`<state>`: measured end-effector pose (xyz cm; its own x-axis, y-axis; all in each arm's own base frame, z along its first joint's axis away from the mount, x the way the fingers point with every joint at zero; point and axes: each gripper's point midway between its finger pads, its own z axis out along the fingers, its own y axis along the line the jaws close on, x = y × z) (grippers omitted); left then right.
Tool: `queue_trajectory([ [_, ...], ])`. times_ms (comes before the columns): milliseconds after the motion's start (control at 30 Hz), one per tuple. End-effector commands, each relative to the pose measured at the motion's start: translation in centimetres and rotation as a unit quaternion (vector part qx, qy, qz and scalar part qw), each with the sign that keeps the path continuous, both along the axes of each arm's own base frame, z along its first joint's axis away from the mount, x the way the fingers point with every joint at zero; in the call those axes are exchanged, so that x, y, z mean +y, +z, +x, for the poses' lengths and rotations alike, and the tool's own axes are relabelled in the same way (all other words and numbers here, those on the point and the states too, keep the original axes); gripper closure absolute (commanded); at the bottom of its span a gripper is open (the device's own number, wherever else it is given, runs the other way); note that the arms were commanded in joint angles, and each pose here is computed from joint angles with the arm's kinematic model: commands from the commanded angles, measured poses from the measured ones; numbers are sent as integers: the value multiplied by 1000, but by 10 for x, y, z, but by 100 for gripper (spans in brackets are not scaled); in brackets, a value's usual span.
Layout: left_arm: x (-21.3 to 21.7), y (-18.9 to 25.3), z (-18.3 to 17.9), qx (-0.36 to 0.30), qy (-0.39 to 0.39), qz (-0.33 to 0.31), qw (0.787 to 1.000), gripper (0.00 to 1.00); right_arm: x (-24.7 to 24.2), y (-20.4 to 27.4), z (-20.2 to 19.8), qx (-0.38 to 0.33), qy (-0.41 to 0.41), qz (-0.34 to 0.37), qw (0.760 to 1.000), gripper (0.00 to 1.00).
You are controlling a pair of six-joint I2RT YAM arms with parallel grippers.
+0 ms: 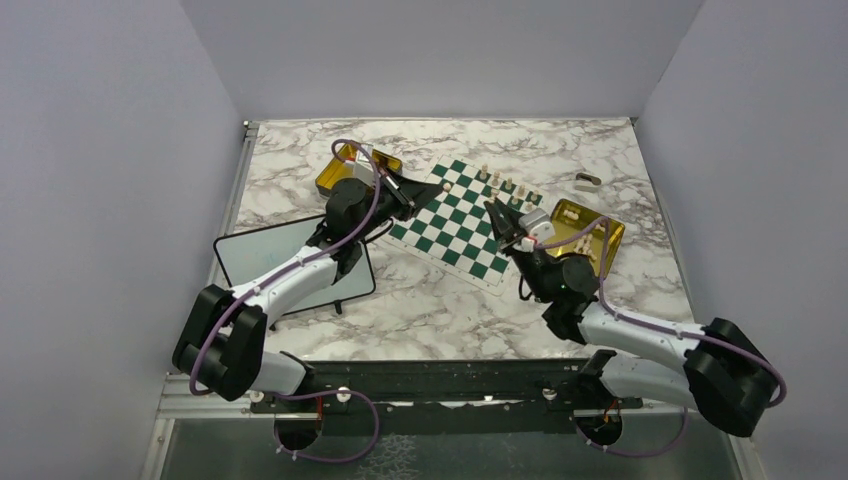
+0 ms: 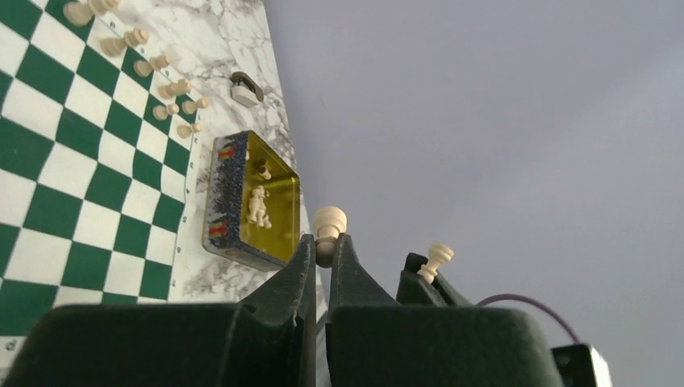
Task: Set up the chess pieces on the board
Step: Place the chess piece on the chessboard.
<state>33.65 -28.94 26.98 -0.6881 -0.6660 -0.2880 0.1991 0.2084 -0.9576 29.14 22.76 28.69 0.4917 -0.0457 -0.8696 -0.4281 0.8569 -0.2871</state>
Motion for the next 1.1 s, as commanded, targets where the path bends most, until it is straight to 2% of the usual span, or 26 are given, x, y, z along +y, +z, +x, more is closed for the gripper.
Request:
queue_trajectory([
  [0, 3, 15, 10, -101, 7, 80, 992, 100, -15, -29, 13, 159, -52, 27, 986, 99],
  [133, 8, 12, 8, -158, 1, 159, 975, 100, -20, -30, 12, 218, -61, 38, 973, 99],
  [300, 21, 5, 2, -220, -17, 270, 937, 100, -14, -29, 21, 292, -55, 70, 952, 99],
  [433, 30, -7, -6, -241, -47, 346, 905, 100, -6, -34, 38, 365, -44, 89, 926, 99],
  [500, 35, -11, -12, -255, -60, 370, 892, 100, -10, -43, 50, 410, -56, 112, 903, 96],
  [633, 41, -11, -24, -285, -65, 394, 871, 100, -16, -59, 70, 486, -53, 165, 857, 98],
  [733, 42, -11, -32, -304, -66, 407, 859, 100, -14, -79, 83, 536, -45, 178, 824, 98],
  [900, 45, -18, -41, -312, -72, 415, 852, 100, -15, -114, 102, 627, -37, 211, 749, 99],
  [1067, 52, -22, -44, -316, -61, 422, 848, 100, -30, -129, 122, 664, -22, 258, 702, 99],
])
